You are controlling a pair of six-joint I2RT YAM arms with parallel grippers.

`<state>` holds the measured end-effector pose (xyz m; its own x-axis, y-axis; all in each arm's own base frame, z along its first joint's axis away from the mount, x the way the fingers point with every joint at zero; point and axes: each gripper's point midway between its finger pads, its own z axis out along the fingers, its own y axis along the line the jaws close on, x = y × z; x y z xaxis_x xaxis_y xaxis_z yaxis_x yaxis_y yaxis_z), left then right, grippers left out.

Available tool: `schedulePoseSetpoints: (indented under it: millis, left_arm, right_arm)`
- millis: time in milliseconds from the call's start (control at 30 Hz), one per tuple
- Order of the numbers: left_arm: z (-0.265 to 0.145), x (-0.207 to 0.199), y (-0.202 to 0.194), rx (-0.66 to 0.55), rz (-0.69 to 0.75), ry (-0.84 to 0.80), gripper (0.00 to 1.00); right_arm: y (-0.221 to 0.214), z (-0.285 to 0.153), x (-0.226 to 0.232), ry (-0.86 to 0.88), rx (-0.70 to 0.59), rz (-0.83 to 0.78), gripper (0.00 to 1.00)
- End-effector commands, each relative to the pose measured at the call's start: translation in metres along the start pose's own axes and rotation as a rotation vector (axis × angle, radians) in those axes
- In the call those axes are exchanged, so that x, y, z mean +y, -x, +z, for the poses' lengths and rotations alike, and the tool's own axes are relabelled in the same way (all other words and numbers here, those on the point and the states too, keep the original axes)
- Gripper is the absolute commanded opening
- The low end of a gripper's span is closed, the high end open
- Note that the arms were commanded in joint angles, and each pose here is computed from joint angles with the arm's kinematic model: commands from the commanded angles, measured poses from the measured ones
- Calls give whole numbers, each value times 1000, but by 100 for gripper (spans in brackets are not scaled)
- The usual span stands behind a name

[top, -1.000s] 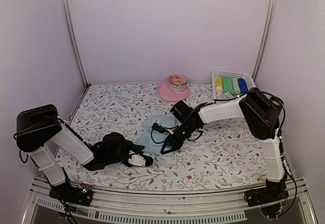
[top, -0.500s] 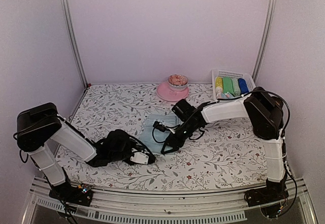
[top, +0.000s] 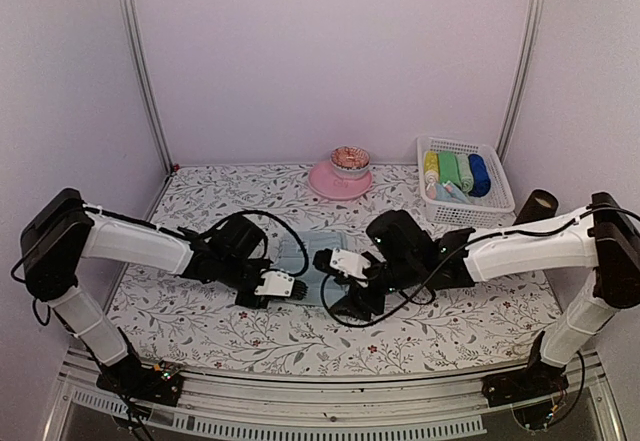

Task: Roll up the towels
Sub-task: Roll the towel at the center of the board.

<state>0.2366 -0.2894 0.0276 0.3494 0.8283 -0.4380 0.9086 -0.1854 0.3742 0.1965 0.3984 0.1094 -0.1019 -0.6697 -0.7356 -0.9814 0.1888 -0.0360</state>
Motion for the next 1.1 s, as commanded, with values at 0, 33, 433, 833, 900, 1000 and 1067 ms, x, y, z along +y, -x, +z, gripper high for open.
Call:
schedulePoseSetpoints:
  millis: [0, 33, 433, 833, 900, 1000, 1067]
  left_arm:
    - [-4, -37, -6, -30, -188, -291, 0]
    - [-3, -37, -7, -33, -210, -315, 0]
    - [-4, -26, -13, -68, -387, -527, 0]
    - [6, -34, -29, -29, -439, -613, 0]
    - [6, -33, -29, -31, -437, -612, 0]
    - [5, -32, -30, -29, -437, -608, 0]
    - [6, -32, -31, -23, -434, -610, 0]
  right_arm:
    - [19, -18, 20, -105, -173, -208, 70]
    - [18, -20, 23, -121, -184, -243, 70]
    - [3, 35, 13, -297, -29, -428, 69]
    - [-21, 80, -18, -452, 146, -539, 64]
    - [-26, 84, -22, -472, 171, -546, 63]
    - [-34, 88, -25, -485, 200, -557, 60]
    - [-37, 90, -27, -497, 220, -565, 58]
